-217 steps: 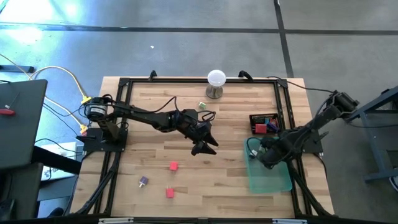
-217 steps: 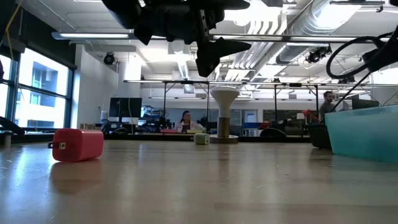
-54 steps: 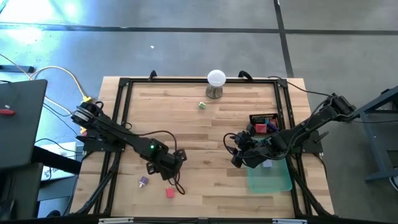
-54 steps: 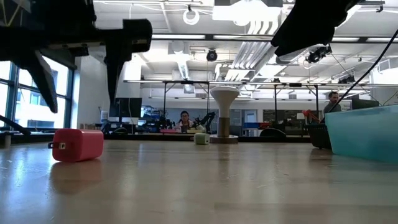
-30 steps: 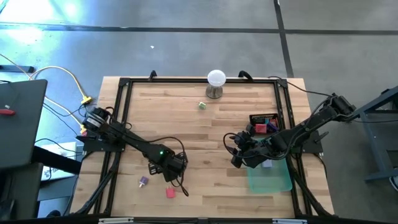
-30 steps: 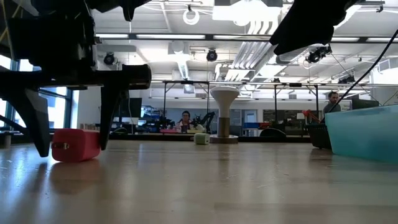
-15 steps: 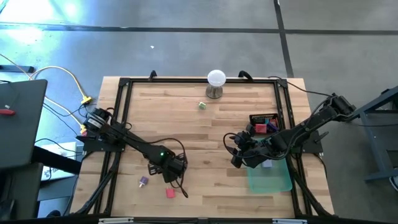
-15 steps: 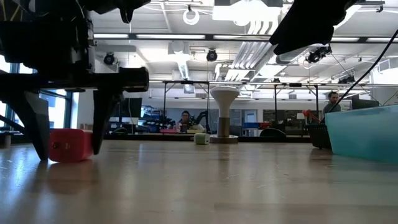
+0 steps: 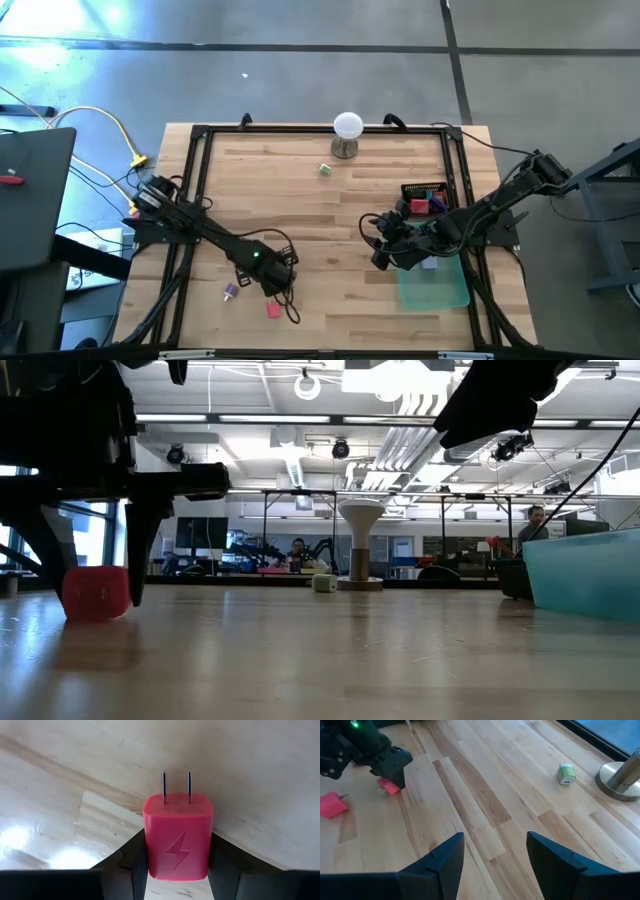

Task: Pick & Place Office items
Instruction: Put the pink charger adapter into the green bin

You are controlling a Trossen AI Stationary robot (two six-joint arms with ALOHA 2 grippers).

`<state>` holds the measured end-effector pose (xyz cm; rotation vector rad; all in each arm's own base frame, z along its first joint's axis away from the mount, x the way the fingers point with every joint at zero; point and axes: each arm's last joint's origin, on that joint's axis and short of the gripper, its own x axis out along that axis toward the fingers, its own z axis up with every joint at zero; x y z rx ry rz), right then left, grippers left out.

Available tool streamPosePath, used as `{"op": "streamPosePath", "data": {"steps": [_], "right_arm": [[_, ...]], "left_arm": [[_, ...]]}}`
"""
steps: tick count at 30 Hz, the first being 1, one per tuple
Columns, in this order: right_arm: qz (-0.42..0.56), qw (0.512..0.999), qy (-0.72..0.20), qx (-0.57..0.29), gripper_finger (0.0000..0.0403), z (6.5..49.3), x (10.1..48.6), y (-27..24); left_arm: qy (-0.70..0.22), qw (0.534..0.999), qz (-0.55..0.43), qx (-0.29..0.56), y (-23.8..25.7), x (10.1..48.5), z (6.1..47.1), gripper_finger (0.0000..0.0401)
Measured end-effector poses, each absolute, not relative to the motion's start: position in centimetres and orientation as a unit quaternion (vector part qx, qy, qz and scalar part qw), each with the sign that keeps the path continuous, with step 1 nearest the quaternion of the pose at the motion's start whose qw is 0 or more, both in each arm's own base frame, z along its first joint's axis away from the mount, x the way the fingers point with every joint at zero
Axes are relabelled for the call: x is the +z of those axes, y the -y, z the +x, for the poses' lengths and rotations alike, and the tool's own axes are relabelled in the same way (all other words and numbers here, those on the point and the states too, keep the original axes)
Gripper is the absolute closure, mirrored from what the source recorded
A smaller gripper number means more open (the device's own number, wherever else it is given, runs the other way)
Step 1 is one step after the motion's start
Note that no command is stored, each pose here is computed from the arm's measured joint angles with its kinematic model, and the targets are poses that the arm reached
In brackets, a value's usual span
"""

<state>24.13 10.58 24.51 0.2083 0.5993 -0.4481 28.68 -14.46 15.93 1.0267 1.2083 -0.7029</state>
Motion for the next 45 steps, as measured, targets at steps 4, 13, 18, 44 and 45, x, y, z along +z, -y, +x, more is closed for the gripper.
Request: {"op": "streamPosePath", "data": {"steps": [4,13,18,44,45], "right_arm": [[0.115,0.929,-0.279,-0.214,0.0200,24.3,24.7,-10.7],[0.157,0.939,-0.244,-0.182,0.0200,26.0,24.5,-11.6],[0.165,0.948,-0.211,-0.173,0.0200,27.6,24.1,-11.9],[0.152,0.971,-0.069,-0.171,0.0200,31.4,24.4,-12.0],[0.154,0.971,-0.065,-0.170,0.0200,31.4,24.4,-12.0]], "left_arm": [[-0.528,0.668,0.470,-0.232,14.6,17.0,28.3,0.0258],[-0.454,0.694,0.555,-0.069,15.9,21.0,26.3,0.0258],[-0.406,0.701,0.586,-0.006,16.5,22.1,26.4,0.0258],[-0.288,0.780,0.491,0.258,13.6,25.5,31.3,0.0258],[-0.287,0.779,0.494,0.258,13.5,25.5,31.5,0.0258]]}}
